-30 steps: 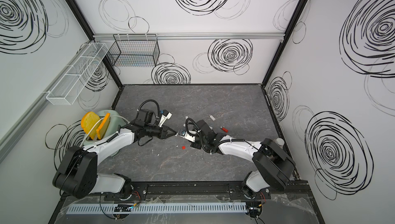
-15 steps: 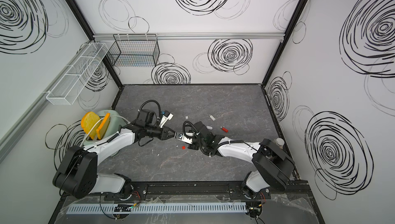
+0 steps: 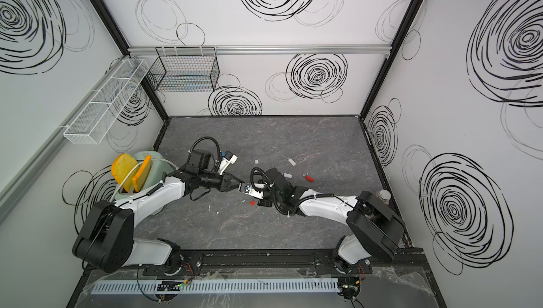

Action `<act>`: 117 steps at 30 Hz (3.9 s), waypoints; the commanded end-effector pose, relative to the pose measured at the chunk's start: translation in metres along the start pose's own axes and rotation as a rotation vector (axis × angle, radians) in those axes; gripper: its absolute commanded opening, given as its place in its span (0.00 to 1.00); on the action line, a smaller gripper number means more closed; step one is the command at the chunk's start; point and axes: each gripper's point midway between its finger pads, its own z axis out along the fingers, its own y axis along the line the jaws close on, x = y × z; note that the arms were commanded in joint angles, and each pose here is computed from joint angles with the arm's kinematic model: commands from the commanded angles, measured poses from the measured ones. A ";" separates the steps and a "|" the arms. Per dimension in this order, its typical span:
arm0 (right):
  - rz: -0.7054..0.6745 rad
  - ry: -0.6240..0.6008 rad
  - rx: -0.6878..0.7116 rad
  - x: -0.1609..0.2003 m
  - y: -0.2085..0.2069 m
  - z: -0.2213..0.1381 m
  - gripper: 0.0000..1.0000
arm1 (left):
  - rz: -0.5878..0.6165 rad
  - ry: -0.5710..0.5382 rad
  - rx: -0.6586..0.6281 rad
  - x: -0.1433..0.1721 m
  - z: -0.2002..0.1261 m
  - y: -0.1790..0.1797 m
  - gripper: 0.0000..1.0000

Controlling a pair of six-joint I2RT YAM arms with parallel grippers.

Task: Close the usb drive cover
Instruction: Close the cover of the USB drive, then place the USB drive at the center of the board.

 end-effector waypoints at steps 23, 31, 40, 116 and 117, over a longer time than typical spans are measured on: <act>0.124 -0.152 0.094 -0.038 -0.023 0.001 0.09 | 0.020 -0.034 -0.011 -0.004 0.001 -0.001 0.00; 0.148 -0.226 0.182 -0.058 -0.031 -0.002 0.09 | -0.002 -0.059 -0.018 -0.003 0.002 0.001 0.00; 0.082 -0.281 0.218 -0.078 -0.028 -0.004 0.10 | -0.019 -0.032 0.002 0.002 0.009 -0.001 0.00; 0.233 -0.257 0.420 -0.032 -0.083 -0.086 0.66 | -0.018 -0.173 -0.168 -0.097 -0.010 0.035 0.00; 0.252 -0.246 0.440 -0.027 -0.087 -0.093 0.68 | -0.011 -0.197 -0.190 -0.109 -0.012 0.036 0.00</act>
